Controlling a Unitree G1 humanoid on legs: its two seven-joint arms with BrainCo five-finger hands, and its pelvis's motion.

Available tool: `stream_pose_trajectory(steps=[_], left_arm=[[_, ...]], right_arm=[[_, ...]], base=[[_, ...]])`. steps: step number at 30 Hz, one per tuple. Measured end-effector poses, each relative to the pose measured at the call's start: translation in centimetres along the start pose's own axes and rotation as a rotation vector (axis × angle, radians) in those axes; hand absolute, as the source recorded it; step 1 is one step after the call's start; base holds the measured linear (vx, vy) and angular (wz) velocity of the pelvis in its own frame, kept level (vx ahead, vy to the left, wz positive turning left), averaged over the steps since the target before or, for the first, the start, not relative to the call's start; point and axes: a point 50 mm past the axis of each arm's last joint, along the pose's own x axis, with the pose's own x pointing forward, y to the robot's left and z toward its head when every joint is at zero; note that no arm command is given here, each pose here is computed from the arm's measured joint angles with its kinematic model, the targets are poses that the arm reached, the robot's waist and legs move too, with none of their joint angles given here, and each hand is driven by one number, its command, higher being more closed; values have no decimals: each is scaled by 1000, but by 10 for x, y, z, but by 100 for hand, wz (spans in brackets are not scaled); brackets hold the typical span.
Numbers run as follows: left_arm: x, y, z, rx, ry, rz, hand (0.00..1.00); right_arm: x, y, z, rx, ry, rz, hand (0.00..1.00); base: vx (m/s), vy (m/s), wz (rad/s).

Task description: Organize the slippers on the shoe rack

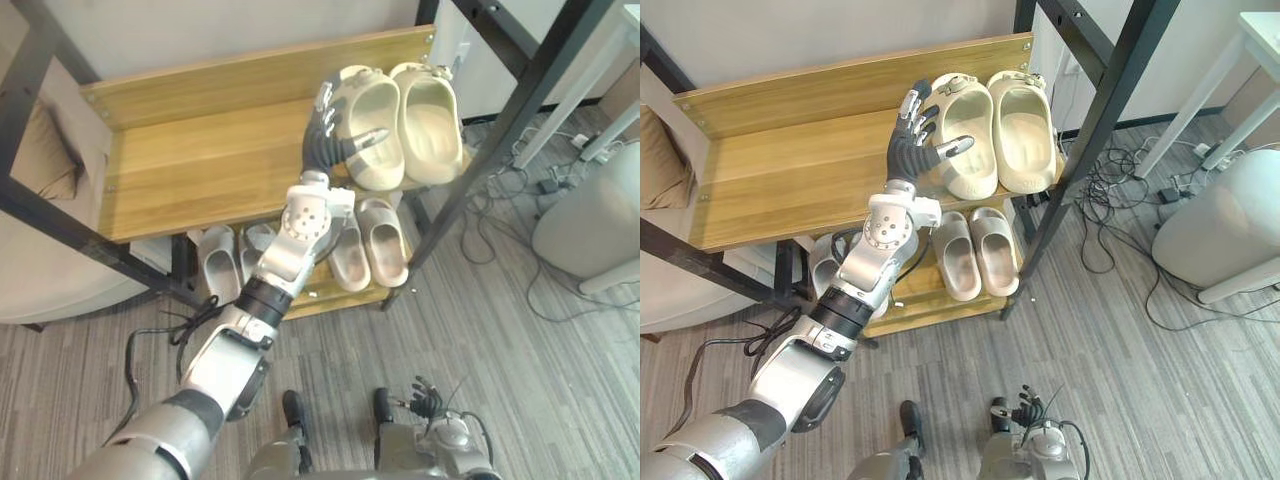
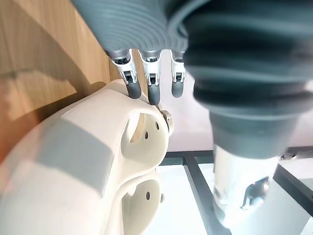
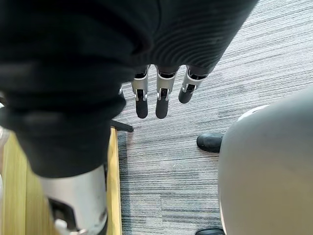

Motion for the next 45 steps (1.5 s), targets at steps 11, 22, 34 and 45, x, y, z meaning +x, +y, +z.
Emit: stream_pose_trajectory(steps=[11,22,34,45], left_arm=[[0,14,-9,6,46,53,0],[-9,48,-4,80,-7,124,0],[-83,22,38,-247,-240,-101,0],[-172,18,-21,-462,116,-143,0]], right_arm=[[0,0,0,20,3,-9,0],[-1,4,0,27,3,1,0],[-2,10,-10,-8,46,40,0],[-7,28,-29,-68,130,114,0]], base=[[-9,-1,3],[0,-1,3],[-2,-2,17],[12,-7,31]])
